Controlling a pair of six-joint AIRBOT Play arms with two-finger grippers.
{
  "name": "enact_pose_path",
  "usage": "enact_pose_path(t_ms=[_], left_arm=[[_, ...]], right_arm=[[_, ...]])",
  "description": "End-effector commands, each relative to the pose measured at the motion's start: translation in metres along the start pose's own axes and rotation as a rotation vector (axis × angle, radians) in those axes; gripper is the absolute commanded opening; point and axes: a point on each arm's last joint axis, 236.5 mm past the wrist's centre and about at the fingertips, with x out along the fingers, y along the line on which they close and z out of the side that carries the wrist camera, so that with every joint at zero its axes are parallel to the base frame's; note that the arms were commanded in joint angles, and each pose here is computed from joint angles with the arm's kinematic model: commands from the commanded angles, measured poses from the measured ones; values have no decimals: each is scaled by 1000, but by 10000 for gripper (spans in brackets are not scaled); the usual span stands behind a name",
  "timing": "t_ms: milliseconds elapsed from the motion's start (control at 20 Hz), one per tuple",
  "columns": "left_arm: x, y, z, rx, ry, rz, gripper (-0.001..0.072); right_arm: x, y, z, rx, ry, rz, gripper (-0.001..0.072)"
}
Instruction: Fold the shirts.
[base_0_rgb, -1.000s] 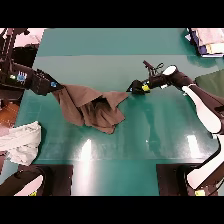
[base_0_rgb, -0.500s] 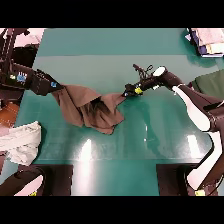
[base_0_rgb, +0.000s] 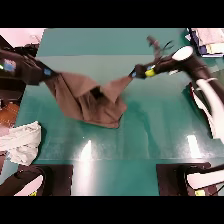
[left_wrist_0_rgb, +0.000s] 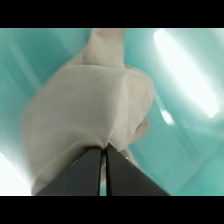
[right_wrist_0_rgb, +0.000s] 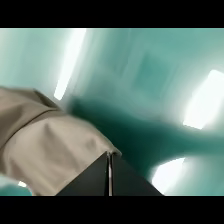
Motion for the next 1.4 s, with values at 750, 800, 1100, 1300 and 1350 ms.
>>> enact_pose_path(t_ms=[750,800,1100,1300,1350], left_arm=[[-172,-123,87,309,-482,-48,24],[-154,-109,80,277,-426,-36,25],[16,6,-45,-47,104,0,25],[116,68,-148,-228,323,56,24],[133,84,-161,-247,343,88,25]], right_arm=[[-451,209,24,-484,-905,-532,12],[-441,194,27,-451,-873,-534,13],[-285,96,47,-228,-437,-338,13],[-148,17,35,-85,-145,-273,14],[-120,-1,33,-55,-113,-268,15]])
